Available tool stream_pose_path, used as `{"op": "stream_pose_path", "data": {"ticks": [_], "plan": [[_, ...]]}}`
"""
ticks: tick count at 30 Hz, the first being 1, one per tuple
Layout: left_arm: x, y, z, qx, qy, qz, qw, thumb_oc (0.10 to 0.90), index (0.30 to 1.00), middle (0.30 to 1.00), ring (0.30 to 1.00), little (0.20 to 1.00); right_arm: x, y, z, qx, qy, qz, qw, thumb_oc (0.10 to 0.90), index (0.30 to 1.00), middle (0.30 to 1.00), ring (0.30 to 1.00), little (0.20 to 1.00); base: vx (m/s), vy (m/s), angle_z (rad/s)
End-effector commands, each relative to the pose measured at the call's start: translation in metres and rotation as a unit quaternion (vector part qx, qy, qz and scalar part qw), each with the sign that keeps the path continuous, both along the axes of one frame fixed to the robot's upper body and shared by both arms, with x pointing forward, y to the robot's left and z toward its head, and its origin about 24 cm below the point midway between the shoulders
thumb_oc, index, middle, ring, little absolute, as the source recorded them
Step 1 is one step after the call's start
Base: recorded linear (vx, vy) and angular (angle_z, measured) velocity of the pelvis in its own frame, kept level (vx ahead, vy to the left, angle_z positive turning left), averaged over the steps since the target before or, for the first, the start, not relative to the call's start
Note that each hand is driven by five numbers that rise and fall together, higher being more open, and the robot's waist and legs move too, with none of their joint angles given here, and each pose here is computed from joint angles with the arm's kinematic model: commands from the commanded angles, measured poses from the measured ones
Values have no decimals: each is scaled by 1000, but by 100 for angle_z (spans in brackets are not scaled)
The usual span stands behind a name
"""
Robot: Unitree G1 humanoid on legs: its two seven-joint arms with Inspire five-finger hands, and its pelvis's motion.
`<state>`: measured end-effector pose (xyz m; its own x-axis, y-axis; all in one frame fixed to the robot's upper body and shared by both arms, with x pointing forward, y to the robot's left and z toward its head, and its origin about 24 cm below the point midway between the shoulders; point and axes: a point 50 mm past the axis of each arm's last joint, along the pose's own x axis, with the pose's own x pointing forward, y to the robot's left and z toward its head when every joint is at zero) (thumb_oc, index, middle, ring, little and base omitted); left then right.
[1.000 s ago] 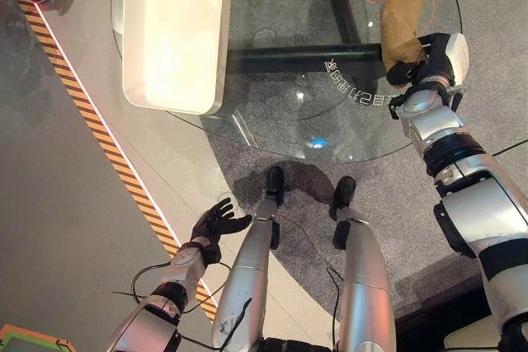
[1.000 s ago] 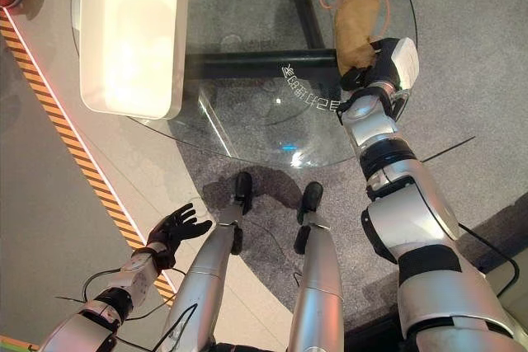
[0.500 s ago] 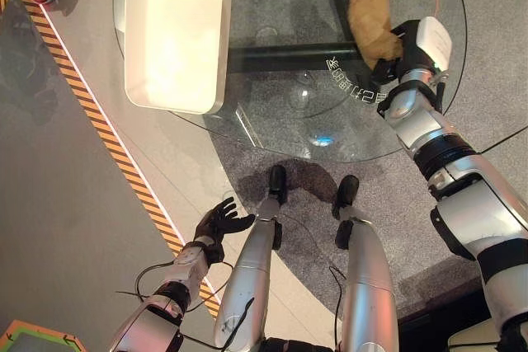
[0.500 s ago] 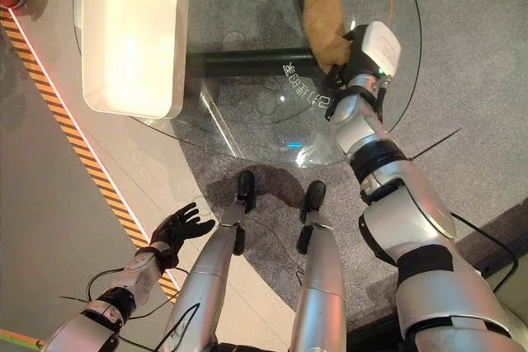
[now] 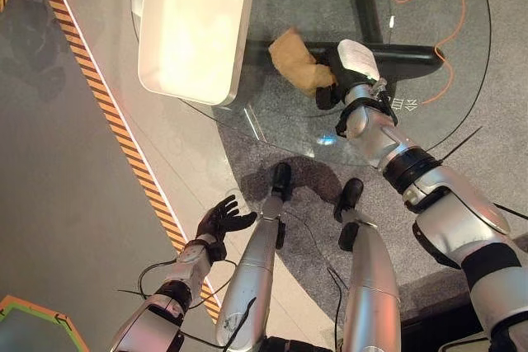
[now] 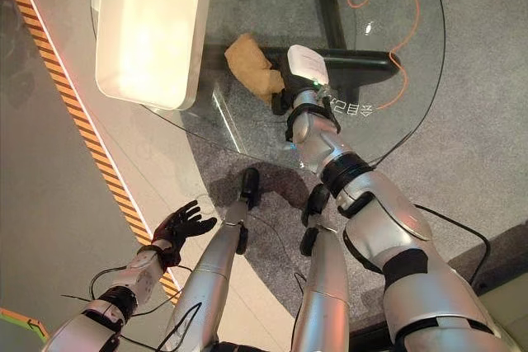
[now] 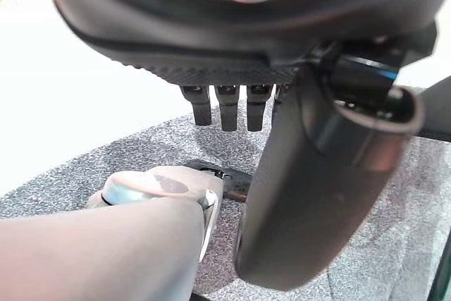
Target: Wipe the table with a cloth and put it in the basket.
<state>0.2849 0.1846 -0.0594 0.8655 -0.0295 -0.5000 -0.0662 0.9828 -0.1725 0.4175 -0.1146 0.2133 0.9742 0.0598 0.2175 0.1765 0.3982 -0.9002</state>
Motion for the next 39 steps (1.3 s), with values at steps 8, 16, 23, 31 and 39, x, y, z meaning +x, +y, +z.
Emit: {"op": "stream_pose_path", "data": {"ticks": [8, 16, 23, 31, 39], "plan": [[-12, -4, -10, 6, 17, 4, 1000, 800, 900, 900, 900, 900, -18, 70, -4, -41, 22, 162, 986, 100, 300, 300, 300, 200, 0, 0, 0], [-11, -3, -10, 6, 18, 3, 1000, 800, 900, 900, 900, 900, -17, 67, -7, -49, 20, 158, 986, 100, 300, 300, 300, 200, 0, 0, 0], [-11, -3, -11, 7, 21, 0, 1000, 800, 900, 900, 900, 900, -1, 19, 17, -2, -70, 24, 997, 100, 300, 300, 300, 200, 0, 0, 0], [-26, -3, -22, 4, 31, 0, 1000, 800, 900, 900, 900, 900, 0, -77, 58, 108, -198, -188, 956, 100, 300, 300, 300, 200, 10, 5, 3], [-25, 6, -20, -7, 25, 14, 1000, 800, 900, 900, 900, 900, -18, -141, 78, 171, -270, -297, 900, 100, 300, 300, 300, 200, 10, 12, 2]]}}
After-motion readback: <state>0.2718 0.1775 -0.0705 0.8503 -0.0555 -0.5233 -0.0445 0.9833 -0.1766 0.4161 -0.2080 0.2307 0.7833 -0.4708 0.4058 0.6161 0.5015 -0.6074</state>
